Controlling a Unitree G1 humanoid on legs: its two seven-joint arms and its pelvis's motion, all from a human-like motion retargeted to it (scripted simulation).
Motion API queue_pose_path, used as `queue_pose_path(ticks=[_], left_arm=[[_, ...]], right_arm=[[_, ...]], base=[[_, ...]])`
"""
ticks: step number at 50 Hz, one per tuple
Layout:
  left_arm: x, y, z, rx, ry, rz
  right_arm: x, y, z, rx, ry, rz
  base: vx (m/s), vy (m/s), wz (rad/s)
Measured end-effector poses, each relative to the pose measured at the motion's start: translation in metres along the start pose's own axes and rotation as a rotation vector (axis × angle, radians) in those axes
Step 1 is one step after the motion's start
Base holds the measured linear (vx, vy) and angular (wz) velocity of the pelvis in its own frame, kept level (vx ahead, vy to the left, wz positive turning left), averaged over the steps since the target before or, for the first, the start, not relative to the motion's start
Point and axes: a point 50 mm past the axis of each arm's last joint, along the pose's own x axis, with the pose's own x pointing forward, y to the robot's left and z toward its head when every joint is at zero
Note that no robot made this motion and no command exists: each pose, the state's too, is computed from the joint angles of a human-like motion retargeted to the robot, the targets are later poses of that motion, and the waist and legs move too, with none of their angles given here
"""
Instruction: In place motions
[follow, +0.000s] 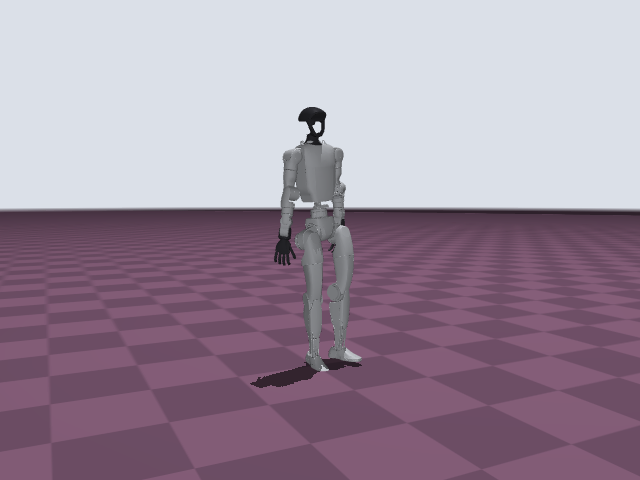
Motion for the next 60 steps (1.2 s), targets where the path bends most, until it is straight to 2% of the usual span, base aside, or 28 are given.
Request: queue_pose_path(ticks=[12,25,37,57,60], left_arm=[[-0.001,0.007,-0.024,-0.039,0.031,0.057],[0.0,-0.002,-0.035,-0.004,0.056,0.003],[0.0,-0.011,-0.05,-0.055,0.108,-0.046],[-0.002,0.008,-0.038,-0.073,0.058,0.008],[-0.001,0.007,-0.018,-0.103,0.011,0.007]], right_arm=[[-0.001,-0.004,0.026,-0.043,-0.078,0.011],[-0.002,-0.017,0.009,-0.028,-0.006,-0.039],[-0.003,-0.021,0.019,-0.069,-0.041,-0.04],[-0.001,-0.006,0.008,-0.053,-0.017,0.001],[-0.001,-0.005,0.016,-0.023,-0.031,-0.015]], base=[[-0.12,-0.11,0.1],[-0.1,-0.01,-0.32],[-0.02,0.03,-0.37],[0.15,0.05,0.4],[-0.05,0.12,0.05]])
